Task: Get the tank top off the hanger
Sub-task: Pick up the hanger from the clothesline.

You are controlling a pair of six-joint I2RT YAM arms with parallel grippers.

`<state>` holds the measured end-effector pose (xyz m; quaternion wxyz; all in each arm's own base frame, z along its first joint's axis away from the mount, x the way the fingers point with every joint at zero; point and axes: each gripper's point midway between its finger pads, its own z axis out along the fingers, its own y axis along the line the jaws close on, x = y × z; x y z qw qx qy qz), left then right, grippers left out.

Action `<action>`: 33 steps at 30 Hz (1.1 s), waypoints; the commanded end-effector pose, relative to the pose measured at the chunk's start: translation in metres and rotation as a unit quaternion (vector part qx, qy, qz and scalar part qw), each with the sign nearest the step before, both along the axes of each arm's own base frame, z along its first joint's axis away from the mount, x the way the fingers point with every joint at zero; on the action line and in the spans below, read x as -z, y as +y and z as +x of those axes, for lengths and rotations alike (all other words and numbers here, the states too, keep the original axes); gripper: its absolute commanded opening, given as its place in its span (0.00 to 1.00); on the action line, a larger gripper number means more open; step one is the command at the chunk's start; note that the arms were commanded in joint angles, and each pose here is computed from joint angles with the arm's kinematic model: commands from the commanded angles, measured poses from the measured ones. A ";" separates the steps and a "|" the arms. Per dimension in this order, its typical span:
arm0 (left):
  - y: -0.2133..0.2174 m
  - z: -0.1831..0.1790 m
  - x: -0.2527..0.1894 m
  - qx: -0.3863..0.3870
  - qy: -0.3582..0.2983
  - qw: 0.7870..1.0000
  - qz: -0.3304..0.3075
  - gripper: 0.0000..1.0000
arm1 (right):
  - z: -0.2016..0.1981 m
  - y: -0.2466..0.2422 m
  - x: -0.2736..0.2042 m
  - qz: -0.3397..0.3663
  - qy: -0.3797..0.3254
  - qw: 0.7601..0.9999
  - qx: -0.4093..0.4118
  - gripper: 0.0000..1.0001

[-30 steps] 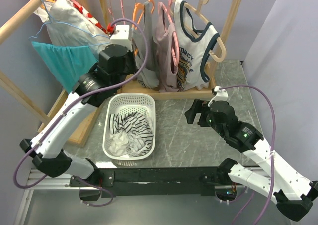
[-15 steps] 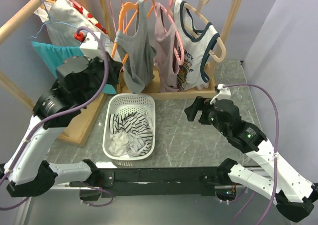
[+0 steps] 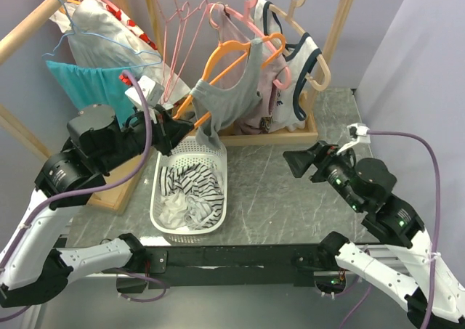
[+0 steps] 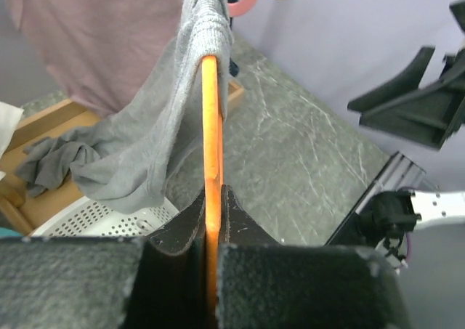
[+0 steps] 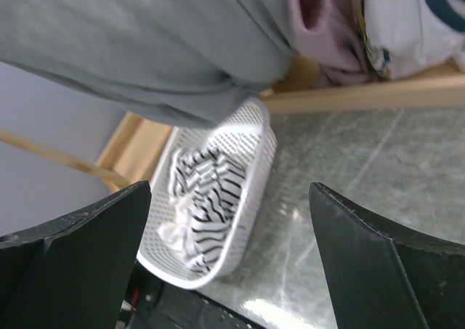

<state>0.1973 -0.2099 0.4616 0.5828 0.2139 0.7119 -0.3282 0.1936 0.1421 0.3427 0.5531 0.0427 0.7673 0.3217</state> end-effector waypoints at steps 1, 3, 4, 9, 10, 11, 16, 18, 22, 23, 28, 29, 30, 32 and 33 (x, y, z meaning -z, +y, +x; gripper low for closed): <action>0.000 -0.032 -0.028 0.068 -0.042 0.997 -0.018 0.01 | -0.009 -0.007 -0.046 0.049 -0.060 0.997 0.000 0.96; 0.000 -0.042 -0.030 0.090 -0.044 0.995 -0.018 0.01 | -0.009 -0.012 -0.051 0.052 -0.067 0.996 0.010 0.96; 0.001 -0.047 -0.032 0.099 -0.046 0.994 -0.020 0.01 | -0.009 -0.014 -0.052 0.052 -0.068 0.996 0.013 0.95; -0.011 -0.073 -0.030 0.179 -0.041 0.983 -0.022 0.01 | -0.011 -0.028 -0.057 0.054 -0.076 0.995 0.041 0.95; -0.016 -0.074 -0.027 0.190 -0.034 0.981 -0.020 0.01 | -0.011 -0.031 -0.058 0.055 -0.078 0.994 0.046 0.95; -0.019 -0.076 -0.025 0.203 -0.029 0.979 -0.018 0.01 | -0.013 -0.034 -0.061 0.058 -0.080 0.994 0.050 0.95; -0.038 -0.078 -0.012 0.251 -0.004 0.968 -0.014 0.01 | -0.024 -0.047 -0.074 0.073 -0.097 0.991 0.058 0.94; -0.041 -0.076 -0.012 0.252 -0.008 0.968 -0.016 0.01 | -0.028 -0.050 -0.078 0.080 -0.103 0.990 0.058 0.94; -0.048 -0.075 -0.002 0.266 0.003 0.964 -0.014 0.01 | -0.035 -0.050 -0.086 0.092 -0.115 0.988 0.045 0.91; -0.051 -0.075 -0.001 0.271 0.007 0.962 -0.015 0.01 | -0.035 -0.049 -0.088 0.093 -0.119 0.988 0.042 0.91; -0.063 -0.077 0.008 0.295 0.018 0.955 -0.028 0.01 | -0.026 -0.040 -0.082 0.075 -0.108 0.991 0.037 0.91; -0.064 -0.078 0.008 0.297 0.020 0.954 -0.031 0.01 | -0.023 -0.037 -0.081 0.074 -0.107 0.991 0.037 0.91; -0.065 -0.077 0.008 0.299 0.017 0.954 -0.033 0.01 | -0.021 -0.036 -0.080 0.072 -0.109 0.991 0.037 0.91; -0.068 -0.078 0.012 0.307 0.025 0.951 -0.029 0.01 | -0.017 -0.033 -0.080 0.073 -0.114 0.990 0.037 0.91; -0.069 -0.078 0.014 0.307 0.030 0.951 -0.027 0.01 | -0.015 -0.032 -0.080 0.070 -0.116 0.990 0.038 0.91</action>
